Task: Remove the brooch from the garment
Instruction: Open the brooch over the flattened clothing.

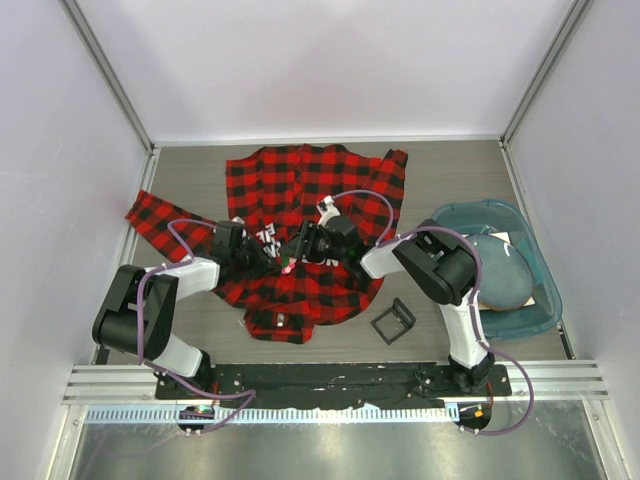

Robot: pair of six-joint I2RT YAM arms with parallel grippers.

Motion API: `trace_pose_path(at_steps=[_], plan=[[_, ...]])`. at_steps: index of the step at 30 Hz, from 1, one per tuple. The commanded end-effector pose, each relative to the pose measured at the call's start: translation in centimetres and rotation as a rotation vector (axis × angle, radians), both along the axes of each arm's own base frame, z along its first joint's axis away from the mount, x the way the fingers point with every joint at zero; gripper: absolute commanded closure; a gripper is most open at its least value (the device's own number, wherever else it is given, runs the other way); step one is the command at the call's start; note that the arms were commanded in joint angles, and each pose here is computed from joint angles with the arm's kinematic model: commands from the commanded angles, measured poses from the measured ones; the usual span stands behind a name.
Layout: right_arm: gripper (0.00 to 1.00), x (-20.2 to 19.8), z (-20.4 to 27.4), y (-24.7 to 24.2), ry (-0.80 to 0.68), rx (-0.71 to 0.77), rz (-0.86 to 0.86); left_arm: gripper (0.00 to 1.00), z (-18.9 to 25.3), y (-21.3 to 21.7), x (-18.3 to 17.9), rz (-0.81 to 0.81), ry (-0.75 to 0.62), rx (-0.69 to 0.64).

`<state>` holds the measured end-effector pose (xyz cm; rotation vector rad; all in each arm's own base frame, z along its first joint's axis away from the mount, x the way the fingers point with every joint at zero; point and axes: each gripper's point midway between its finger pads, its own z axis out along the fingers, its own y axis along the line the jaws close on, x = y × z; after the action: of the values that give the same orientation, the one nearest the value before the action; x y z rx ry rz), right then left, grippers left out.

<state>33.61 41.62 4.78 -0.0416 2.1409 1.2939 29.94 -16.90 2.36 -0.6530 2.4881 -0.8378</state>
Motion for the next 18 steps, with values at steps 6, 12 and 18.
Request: trace_pose_path(at_steps=[6, 12, 18], plan=[[0.33, 0.7, 2.2, 0.2, -0.012, -0.152, -0.041, 0.84, -0.8, 0.2, -0.5, -0.001, 0.027, 0.014], [0.33, 1.1, 2.5, 0.8, -0.019, -0.235, -0.050, 0.84, -0.9, 0.2, -0.6, 0.000, 0.029, 0.013], [0.36, 1.0, 2.3, 0.7, -0.011, -0.246, -0.055, 0.84, -1.0, 0.4, -0.7, 0.004, 0.031, 0.019]])
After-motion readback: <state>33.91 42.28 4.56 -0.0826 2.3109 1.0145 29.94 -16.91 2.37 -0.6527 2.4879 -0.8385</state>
